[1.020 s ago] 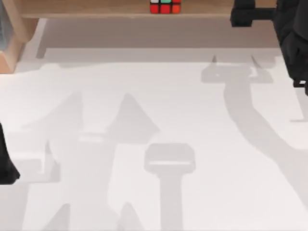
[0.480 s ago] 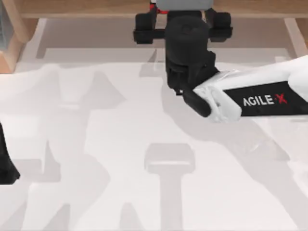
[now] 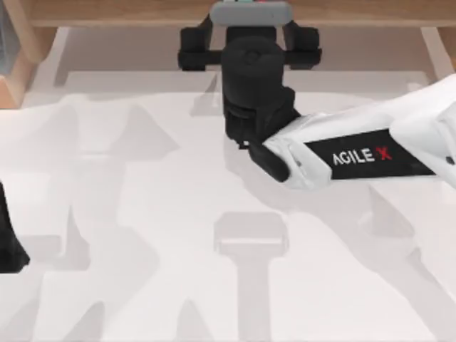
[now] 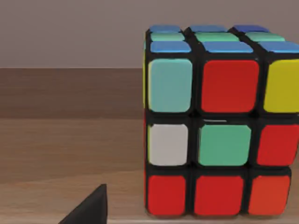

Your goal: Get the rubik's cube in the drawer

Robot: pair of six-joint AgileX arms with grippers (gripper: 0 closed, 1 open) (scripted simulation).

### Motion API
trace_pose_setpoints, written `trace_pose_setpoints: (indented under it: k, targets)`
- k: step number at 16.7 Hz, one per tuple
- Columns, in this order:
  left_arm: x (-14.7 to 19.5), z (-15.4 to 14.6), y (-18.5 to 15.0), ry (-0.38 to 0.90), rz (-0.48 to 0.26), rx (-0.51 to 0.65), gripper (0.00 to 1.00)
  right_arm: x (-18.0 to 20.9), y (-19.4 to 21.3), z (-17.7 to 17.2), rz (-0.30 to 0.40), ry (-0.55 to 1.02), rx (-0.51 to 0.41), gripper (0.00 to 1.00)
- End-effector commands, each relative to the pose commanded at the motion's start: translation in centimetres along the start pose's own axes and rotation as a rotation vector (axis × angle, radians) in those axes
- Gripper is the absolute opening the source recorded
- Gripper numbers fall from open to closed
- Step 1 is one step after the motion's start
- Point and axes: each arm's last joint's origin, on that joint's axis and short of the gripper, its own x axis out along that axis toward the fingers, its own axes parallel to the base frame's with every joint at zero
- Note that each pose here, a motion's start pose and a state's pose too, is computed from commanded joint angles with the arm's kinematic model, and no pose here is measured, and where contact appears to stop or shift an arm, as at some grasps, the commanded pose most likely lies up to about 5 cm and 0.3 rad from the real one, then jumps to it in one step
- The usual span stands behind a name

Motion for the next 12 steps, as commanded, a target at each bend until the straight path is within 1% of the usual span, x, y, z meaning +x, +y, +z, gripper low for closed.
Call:
trace_pose_setpoints:
  k: [3, 10, 12]
  targets:
    - [0.0, 0.0, 0.0, 0.0, 0.0, 0.0, 1.0, 0.7, 0.2, 0.1, 0.003, -0.003, 0.003, 1.0]
    - [0.0, 0.0, 0.0, 0.0, 0.0, 0.0, 1.0, 5.2, 0.3, 0.2, 0.002, -0.004, 0.003, 1.0]
    - [0.0, 0.0, 0.0, 0.0, 0.0, 0.0, 1.0, 5.9, 0.2, 0.1, 0.002, -0.003, 0.003, 1.0]
